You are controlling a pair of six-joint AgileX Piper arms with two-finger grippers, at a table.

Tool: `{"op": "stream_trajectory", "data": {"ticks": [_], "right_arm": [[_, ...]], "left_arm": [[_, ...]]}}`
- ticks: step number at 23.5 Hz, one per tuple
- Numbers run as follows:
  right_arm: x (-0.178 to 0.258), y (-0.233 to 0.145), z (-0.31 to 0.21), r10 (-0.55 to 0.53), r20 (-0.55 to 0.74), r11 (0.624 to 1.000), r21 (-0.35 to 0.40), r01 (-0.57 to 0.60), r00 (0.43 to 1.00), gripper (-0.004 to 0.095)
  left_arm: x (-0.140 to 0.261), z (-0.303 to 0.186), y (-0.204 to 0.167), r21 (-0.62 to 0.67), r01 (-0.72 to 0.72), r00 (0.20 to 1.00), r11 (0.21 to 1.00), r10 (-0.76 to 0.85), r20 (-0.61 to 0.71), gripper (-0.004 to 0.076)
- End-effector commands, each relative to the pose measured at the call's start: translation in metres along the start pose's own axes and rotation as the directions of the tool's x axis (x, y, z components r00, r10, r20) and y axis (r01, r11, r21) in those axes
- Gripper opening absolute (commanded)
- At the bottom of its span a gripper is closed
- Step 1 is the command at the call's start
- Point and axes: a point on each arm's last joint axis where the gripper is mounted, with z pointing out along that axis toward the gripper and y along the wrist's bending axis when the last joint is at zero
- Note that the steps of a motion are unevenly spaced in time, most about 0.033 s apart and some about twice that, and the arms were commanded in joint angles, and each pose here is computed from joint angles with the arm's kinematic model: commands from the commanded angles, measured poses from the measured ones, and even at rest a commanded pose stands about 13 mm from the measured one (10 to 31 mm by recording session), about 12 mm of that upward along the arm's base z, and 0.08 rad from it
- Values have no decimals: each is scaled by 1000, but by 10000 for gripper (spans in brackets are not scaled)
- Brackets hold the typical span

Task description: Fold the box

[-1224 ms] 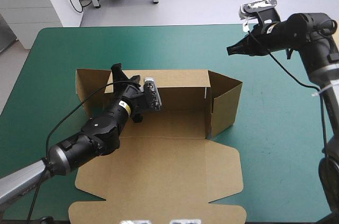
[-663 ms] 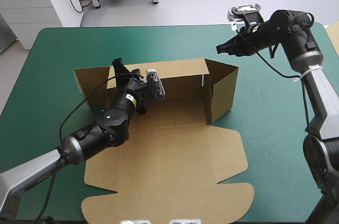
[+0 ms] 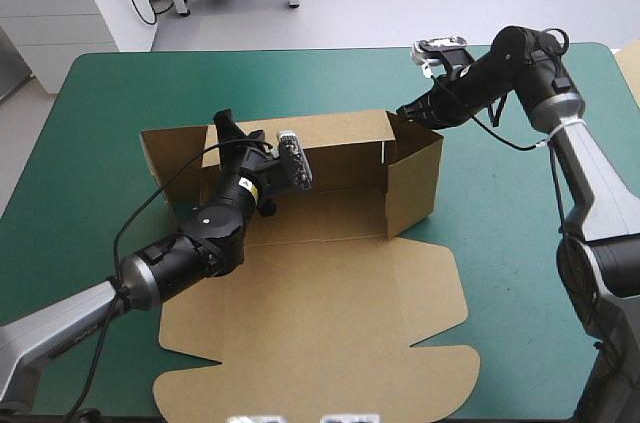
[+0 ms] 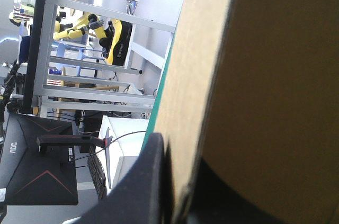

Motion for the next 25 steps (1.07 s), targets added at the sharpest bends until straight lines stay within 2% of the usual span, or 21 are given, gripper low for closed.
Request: {"op": "stream_trajectory", "data": {"ticks": [1,8,11,16,18,22,25], "right_arm": [[-2,20,-37,-33,91,999,-35,36,995,-19],[19,21,-21,-51,14,996,-73,51,999,-19],[28,24,-24,-63,36,995,-69,65,997,-19],[56,32,-26,-140,153,984,-84,154,978,-19],[75,34,-23,-187,224,977,-62,206,956,-19],[104,33,-11,-211,364,973,-14,232,907,-19],[118,36,0,-296,372,947,-4,321,880,-19]], "left_arm": [[0,-5,8,-7,100,995,995,-100,-10,-8],[1,-3,6,-5,88,996,996,-88,-24,-8],[1,0,4,-2,83,996,997,-83,-35,-8],[1,0,4,-1,74,997,997,-74,-29,-8],[1,0,4,-2,60,998,998,-60,-30,-8],[1,0,4,-1,51,998,999,-51,-28,-8],[0,0,4,0,49,998,999,-49,-26,-8]]}}
